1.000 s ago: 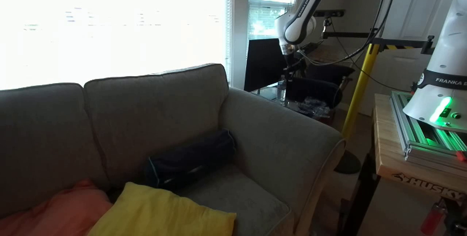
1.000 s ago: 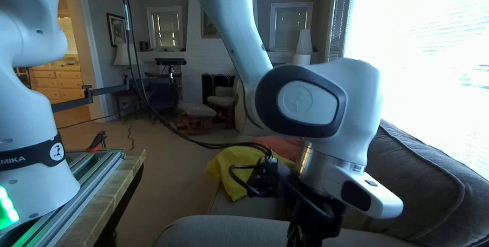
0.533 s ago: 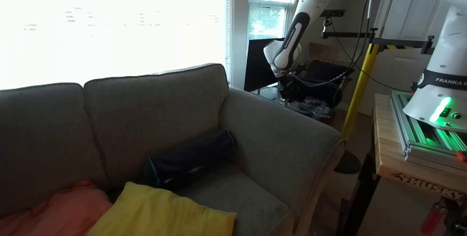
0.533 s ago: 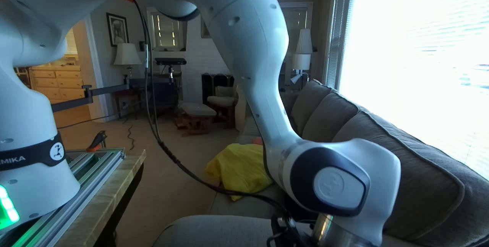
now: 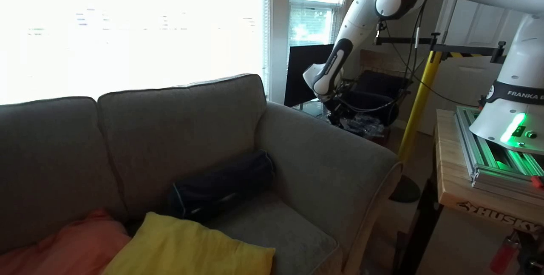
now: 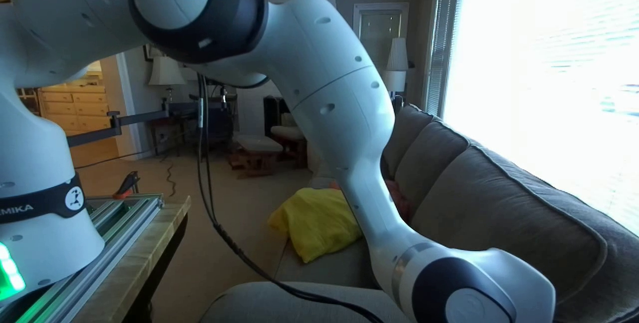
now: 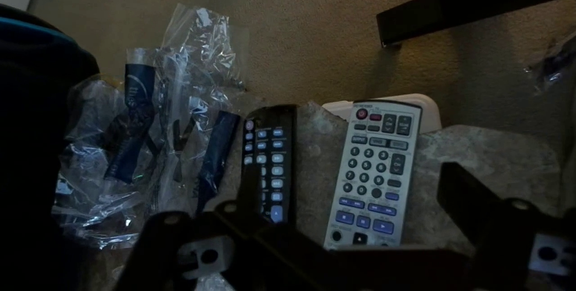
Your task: Pick up the grey remote control from the table and put it on the right armrest of the sofa.
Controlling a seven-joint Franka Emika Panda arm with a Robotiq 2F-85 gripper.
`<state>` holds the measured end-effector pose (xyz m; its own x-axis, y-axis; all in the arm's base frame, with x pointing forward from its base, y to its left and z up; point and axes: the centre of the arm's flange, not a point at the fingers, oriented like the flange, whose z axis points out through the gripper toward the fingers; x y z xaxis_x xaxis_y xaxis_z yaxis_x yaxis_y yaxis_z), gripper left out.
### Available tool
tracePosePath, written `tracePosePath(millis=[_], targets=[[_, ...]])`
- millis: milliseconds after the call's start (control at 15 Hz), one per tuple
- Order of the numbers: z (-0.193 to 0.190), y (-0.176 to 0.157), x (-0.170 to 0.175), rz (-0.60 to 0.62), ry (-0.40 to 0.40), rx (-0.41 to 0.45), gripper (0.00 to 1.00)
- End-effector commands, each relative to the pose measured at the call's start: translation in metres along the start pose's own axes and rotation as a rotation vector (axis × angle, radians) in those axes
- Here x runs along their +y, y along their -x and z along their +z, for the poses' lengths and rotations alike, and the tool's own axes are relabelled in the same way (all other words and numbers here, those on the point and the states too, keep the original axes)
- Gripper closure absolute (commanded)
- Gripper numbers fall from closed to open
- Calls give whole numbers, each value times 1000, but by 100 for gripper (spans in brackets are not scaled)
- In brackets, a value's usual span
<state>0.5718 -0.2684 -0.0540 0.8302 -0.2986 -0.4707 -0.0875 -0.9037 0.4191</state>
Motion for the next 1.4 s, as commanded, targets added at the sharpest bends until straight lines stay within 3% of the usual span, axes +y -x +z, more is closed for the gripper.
tracePosePath(millis=[0,267,467,1333], targets=[[0,-2,-1,-1,1,1,0],[0,-15,-2,44,29,175,0],[3,-12,-3,118,4,249,0],[82,-8,-20,100,11,210,0]])
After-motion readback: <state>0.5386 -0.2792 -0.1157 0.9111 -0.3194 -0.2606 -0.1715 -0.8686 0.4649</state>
